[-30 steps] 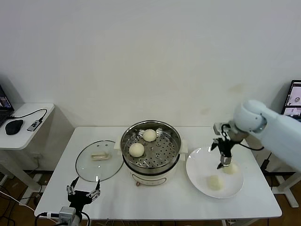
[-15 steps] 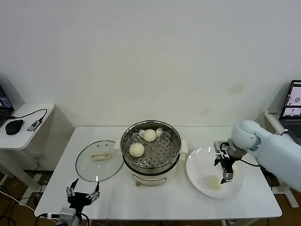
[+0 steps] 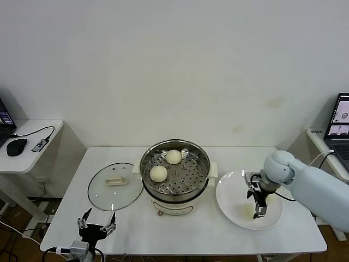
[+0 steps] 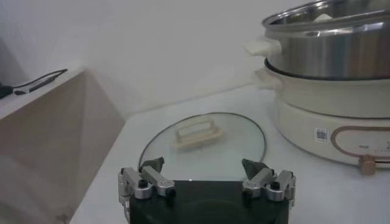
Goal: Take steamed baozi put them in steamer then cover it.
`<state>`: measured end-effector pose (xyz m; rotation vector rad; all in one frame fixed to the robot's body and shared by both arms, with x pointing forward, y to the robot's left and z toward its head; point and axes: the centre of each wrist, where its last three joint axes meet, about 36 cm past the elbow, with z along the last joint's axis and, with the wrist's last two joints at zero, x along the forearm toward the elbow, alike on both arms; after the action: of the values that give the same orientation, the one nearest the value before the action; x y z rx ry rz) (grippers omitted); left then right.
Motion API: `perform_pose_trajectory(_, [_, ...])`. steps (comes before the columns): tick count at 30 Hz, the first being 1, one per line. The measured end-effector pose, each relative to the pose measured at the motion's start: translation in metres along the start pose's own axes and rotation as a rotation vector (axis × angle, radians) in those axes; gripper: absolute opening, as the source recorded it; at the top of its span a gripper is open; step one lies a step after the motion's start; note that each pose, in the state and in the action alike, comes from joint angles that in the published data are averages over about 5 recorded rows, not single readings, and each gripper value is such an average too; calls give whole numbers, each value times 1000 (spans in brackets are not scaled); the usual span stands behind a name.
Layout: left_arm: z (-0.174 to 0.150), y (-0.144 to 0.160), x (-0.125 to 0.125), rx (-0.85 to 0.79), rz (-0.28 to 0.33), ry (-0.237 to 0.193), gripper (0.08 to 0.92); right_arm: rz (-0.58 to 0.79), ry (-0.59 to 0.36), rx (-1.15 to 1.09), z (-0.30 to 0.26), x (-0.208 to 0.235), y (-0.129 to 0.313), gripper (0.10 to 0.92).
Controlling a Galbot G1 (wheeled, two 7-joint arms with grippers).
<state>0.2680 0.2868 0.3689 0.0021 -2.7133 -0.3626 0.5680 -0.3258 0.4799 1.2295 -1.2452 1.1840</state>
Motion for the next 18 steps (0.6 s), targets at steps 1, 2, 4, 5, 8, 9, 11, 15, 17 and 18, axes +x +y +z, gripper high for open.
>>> perform_pose_trajectory(1, [0, 0, 0, 0, 0, 1, 823, 1, 2, -1, 0, -2, 0, 823])
perform_pose_trajectory(2, [1, 0, 0, 1, 0, 3, 823, 2, 4, -2, 0, -3, 0, 823])
perform_pose_trajectory(4, [2, -1, -1, 1, 1, 6, 823, 2, 8, -4, 1, -6, 0, 823])
perform_pose_trajectory(5, [3, -1, -1, 0, 1, 7, 823, 3, 10, -5, 1, -8, -1, 823])
perform_pose_trajectory(8, [3, -1, -2, 1, 1, 8, 823, 4, 14, -8, 1, -13, -1, 823])
perform_pose_trajectory(9, [3, -1, -3, 1, 1, 8, 823, 4, 15, -8, 1, -14, -1, 823])
perform_pose_trajectory(11, [3, -1, -3, 1, 2, 8, 823, 6, 16, -10, 1, -16, -1, 823])
perform_pose_trajectory(15, [5, -1, -4, 0, 1, 11, 823, 6, 18, -12, 0, -19, -1, 823])
perform_pose_trajectory(17, [5, -1, -4, 0, 1, 12, 823, 6, 20, -13, 0, -20, 0, 823])
perform_pose_trajectory(18, [5, -1, -4, -1, 1, 12, 823, 6, 21, -14, 0, -21, 0, 823])
